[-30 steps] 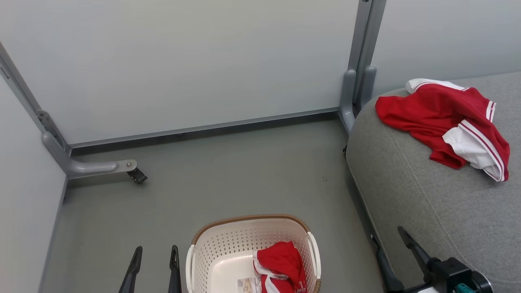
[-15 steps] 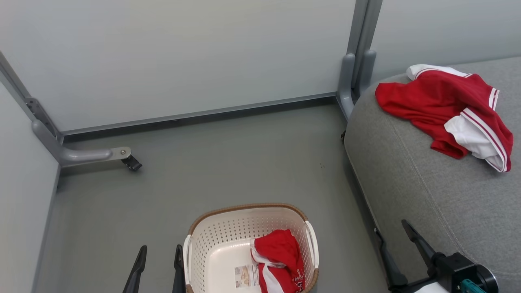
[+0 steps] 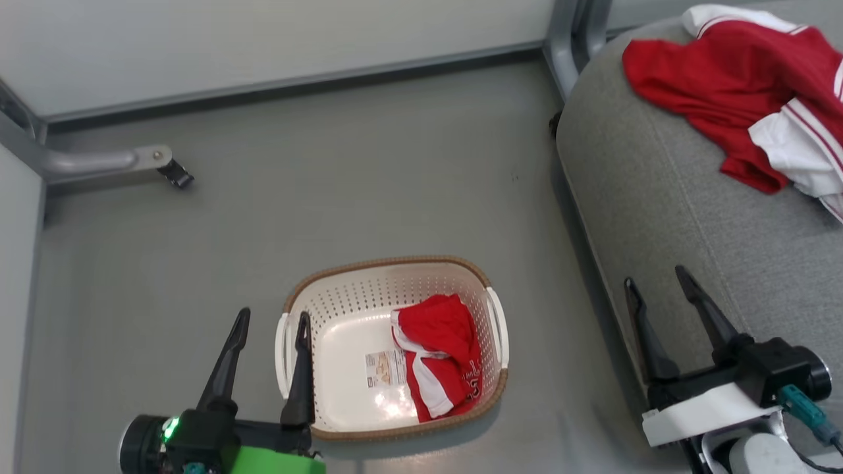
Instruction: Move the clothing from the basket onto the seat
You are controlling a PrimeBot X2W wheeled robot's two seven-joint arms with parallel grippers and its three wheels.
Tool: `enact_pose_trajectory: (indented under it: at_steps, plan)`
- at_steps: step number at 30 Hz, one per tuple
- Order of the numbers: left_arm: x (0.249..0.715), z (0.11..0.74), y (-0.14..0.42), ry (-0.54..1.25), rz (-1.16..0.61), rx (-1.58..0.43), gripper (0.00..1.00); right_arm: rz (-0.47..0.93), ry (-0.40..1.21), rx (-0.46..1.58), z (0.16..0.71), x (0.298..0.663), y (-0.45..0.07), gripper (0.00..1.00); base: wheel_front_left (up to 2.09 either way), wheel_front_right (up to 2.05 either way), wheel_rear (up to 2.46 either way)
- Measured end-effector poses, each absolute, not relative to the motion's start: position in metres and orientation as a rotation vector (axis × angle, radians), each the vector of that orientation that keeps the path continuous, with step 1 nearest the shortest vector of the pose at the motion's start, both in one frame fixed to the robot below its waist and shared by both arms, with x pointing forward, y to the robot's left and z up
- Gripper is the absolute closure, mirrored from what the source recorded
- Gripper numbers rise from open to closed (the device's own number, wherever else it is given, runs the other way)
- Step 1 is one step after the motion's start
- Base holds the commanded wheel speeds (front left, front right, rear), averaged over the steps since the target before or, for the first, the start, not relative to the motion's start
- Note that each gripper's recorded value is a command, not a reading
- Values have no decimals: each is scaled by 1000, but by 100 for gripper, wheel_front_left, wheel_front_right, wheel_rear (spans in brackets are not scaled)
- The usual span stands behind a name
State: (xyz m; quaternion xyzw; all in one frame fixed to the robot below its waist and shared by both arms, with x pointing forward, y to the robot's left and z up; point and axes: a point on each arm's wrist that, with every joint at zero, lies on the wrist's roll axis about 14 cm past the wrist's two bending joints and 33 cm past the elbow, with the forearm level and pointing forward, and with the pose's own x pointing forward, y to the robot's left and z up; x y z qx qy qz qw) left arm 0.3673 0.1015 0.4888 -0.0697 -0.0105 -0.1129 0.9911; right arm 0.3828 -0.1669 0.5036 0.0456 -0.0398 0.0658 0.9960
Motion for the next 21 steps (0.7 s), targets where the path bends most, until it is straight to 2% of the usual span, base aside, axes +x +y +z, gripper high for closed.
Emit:
enact_pose_trajectory:
  at_steps: [8, 15, 21]
  plan:
    - [418, 461, 80, 20, -305, -152, 0, 127, -58, 78, 484, 431, -171, 0, 0, 0, 0]
    - [451, 389, 42, 165, -490, -101, 0, 147, -26, 57, 450, 477, -170, 0, 0, 0, 0]
    - [467, 324, 13, 288, -660, 17, 0, 153, 25, 35, 414, 497, -169, 0, 0, 0, 0]
